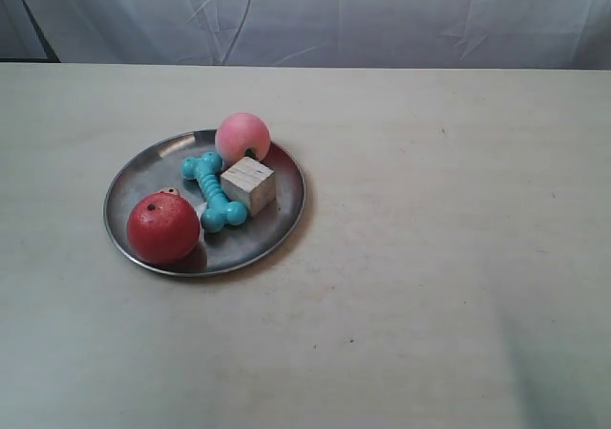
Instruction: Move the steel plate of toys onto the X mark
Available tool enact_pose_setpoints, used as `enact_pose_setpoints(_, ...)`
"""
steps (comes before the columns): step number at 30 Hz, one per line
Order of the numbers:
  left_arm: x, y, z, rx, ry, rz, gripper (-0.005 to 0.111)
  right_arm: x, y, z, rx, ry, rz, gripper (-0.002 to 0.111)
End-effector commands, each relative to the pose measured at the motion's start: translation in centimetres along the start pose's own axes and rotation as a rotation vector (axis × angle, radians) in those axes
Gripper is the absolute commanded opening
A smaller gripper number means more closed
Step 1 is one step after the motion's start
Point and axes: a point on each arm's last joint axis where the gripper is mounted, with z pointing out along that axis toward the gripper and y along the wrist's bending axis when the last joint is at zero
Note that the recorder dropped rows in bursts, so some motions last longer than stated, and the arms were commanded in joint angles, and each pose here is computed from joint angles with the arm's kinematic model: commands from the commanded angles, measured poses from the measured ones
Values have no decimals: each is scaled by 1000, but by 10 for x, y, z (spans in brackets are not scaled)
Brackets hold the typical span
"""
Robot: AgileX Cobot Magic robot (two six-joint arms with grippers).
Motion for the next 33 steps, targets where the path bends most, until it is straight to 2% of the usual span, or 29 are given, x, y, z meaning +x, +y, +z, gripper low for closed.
enact_pose_setpoints(1, 6, 29, -40, -145, -113, -295, 0, -1, -1, 0, 6, -16, -5, 0)
enact_pose_setpoints(3, 15, 45, -58, -191, -144, -366, 0, -1, -1, 0, 6, -16, -5, 0)
enact_pose_setpoints(8, 43, 82, -77, -240, -181, -409, 0, -1, -1, 0, 6, -16, -5, 0)
enact_pose_setpoints(10, 52, 92, -81, -260, -189, -486, 0, -1, -1, 0, 6, -14, -5, 0)
enact_pose_setpoints(13, 69, 110, -87, -294, -215, -668, 0, -1, -1, 0, 6, -14, -5, 0)
enact_pose_setpoints(15, 74, 115, -89, -277, -250, -711, 0, -1, -1, 0, 6, -14, -5, 0)
enact_pose_setpoints(22, 72, 108, -87, -179, -262, -658, 0, -1, -1, 0, 6, -14, -5, 0)
enact_pose_setpoints(24, 72, 105, -87, -144, -251, -615, 0, -1, -1, 0, 6, -14, -5, 0)
enact_pose_setpoints(27, 71, 102, -86, -125, -230, -425, 0, -1, -1, 0, 6, -14, -5, 0)
enact_pose_setpoints(33, 73, 99, -85, -155, -162, 199, 0, -1, -1, 0, 6, -14, -5, 0)
